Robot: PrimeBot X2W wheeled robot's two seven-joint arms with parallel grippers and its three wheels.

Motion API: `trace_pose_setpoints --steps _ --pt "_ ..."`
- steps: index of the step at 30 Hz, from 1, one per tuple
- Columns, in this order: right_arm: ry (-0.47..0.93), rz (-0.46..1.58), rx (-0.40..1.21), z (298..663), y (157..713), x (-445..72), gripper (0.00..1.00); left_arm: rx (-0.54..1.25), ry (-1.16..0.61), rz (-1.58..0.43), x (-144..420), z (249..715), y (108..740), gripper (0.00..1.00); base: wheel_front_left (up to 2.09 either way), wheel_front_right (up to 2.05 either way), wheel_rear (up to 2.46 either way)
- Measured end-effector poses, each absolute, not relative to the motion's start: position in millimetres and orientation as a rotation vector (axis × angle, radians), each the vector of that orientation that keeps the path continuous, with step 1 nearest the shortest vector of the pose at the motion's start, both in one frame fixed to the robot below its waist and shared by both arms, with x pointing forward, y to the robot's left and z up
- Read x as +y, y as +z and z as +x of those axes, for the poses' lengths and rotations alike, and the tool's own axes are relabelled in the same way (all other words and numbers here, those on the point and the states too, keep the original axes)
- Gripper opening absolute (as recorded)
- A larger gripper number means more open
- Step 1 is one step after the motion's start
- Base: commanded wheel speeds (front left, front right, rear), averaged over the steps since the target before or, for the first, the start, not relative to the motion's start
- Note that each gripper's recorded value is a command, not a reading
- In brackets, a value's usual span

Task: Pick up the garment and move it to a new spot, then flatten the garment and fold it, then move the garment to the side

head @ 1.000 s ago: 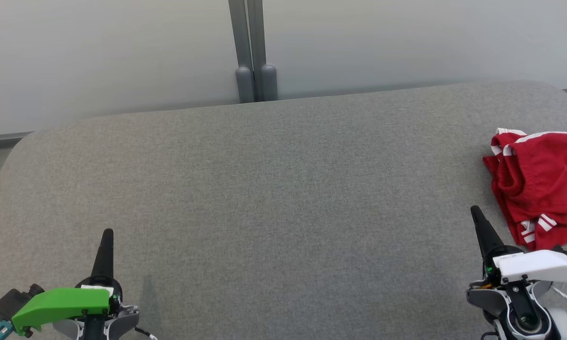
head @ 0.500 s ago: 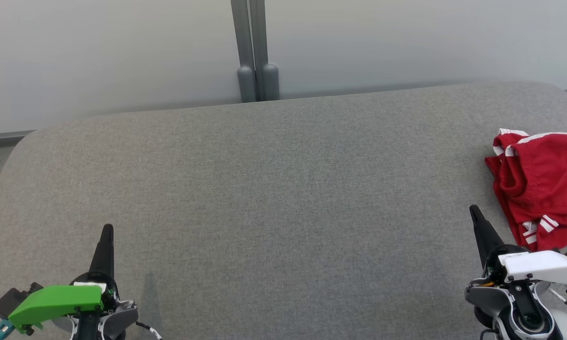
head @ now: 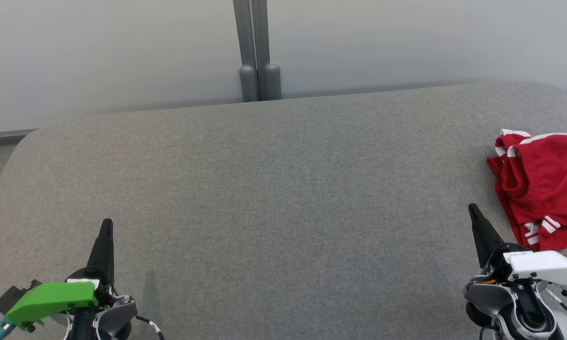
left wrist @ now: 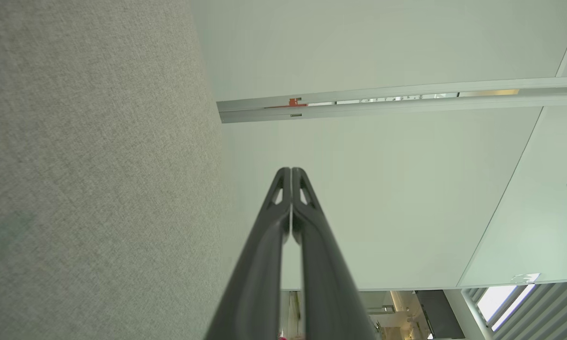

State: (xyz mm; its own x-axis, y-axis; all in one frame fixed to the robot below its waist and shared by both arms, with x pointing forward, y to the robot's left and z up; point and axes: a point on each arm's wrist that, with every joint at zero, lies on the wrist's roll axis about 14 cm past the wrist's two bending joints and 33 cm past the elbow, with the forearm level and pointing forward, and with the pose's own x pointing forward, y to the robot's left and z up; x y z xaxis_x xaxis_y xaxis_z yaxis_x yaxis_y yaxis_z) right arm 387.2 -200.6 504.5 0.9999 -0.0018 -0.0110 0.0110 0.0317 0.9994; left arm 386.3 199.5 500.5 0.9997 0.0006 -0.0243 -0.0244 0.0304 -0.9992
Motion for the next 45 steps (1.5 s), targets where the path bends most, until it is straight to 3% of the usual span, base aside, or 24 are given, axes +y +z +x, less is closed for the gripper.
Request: trace_pose_setpoints --steps 45 --pt "-0.005 1.576 0.005 387.9 505.2 -199.8 0.00 0.010 0.010 -1.575 199.9 387.6 503.7 0.00 0.00 0.00 0.00"
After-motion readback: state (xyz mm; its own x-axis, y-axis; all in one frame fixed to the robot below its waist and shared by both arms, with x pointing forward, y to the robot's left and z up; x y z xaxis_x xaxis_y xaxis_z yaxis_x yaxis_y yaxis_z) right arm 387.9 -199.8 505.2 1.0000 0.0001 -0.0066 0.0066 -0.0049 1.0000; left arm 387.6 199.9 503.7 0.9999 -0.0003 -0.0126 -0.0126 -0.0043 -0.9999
